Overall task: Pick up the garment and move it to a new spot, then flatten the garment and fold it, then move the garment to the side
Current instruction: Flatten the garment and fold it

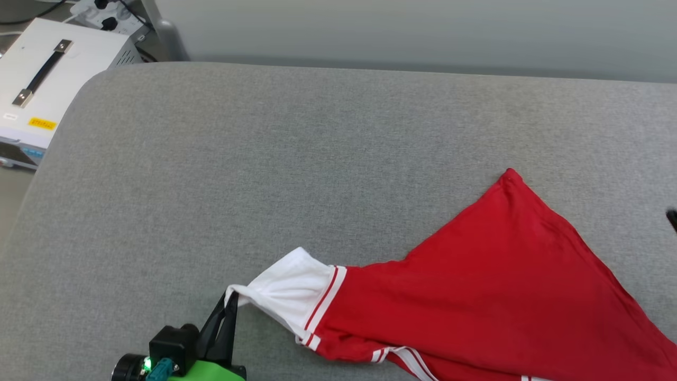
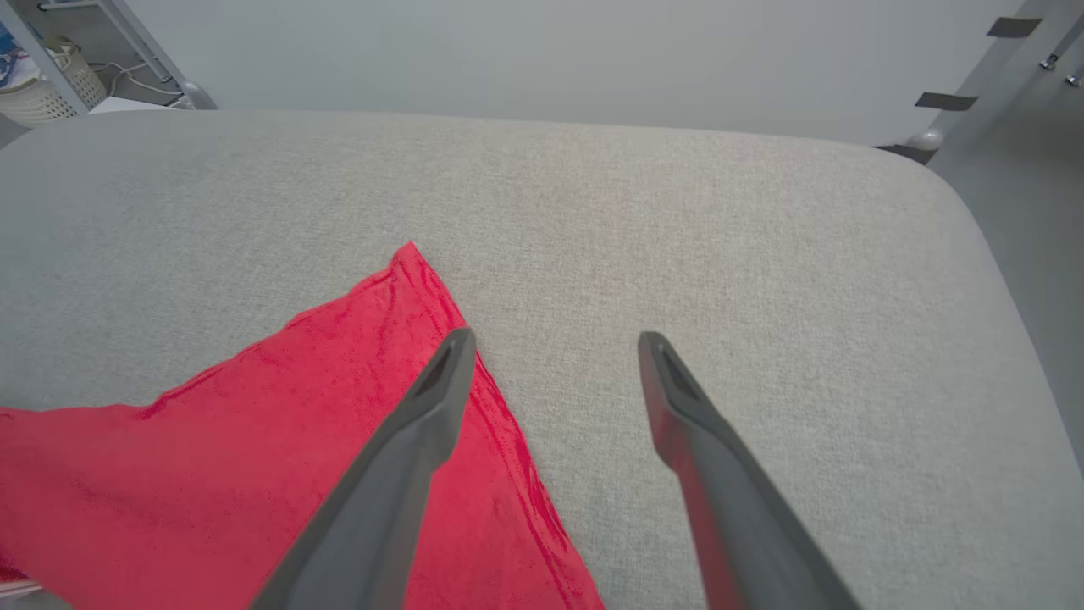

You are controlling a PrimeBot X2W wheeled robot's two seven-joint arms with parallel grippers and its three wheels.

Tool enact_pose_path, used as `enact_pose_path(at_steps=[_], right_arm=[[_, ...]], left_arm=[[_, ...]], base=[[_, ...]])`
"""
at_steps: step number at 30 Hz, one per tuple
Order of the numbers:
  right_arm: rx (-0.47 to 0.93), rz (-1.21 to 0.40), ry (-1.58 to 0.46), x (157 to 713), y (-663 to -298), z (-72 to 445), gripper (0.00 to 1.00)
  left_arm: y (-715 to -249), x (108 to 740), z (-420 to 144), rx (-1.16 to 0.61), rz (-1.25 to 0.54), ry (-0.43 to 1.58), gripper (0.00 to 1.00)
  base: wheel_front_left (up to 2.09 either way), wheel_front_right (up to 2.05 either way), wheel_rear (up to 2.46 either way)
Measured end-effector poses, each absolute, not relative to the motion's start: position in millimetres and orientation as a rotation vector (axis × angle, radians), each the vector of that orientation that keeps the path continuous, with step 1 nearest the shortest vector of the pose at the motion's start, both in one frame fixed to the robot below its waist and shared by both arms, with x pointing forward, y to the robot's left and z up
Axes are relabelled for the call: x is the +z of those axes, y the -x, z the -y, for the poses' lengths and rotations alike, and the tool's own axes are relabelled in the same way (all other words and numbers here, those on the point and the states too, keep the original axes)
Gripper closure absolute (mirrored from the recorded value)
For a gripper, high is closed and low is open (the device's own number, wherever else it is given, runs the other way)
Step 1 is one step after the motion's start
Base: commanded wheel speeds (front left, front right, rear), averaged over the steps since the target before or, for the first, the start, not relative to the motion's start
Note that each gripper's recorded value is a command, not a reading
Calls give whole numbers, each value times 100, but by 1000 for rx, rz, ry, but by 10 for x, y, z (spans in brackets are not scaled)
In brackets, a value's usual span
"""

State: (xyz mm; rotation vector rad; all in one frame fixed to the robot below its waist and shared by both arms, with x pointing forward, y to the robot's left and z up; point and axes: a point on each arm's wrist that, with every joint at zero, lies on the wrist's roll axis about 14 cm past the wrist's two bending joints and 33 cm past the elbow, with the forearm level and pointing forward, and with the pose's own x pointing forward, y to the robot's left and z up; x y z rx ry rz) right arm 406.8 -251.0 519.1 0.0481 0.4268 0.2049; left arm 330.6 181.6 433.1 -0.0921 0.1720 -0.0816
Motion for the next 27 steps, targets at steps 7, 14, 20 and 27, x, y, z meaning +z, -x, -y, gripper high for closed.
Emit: enact_pose_path(at_steps=[7,14,20,27], right_arm=[[442,-458,123,5435,-4550,1769,0],[532,-825,296,4852,-4765,1518,0],[540,-993,407,4394,-4949,1443,0],[557,-1107,434,3790,-4997,1358,0]], left_arm=[[-3422,4406,-1806,-87,-145,86,100],[-3511,4413,-1779,-83,-140,91,100],[-3581,4388,-1753,-75,-145,100,100],[-3641,4317,-1778,-58,-165,105,100]], base=[[0,0,0],[0,0,0],[0,0,0],[0,0,0]])
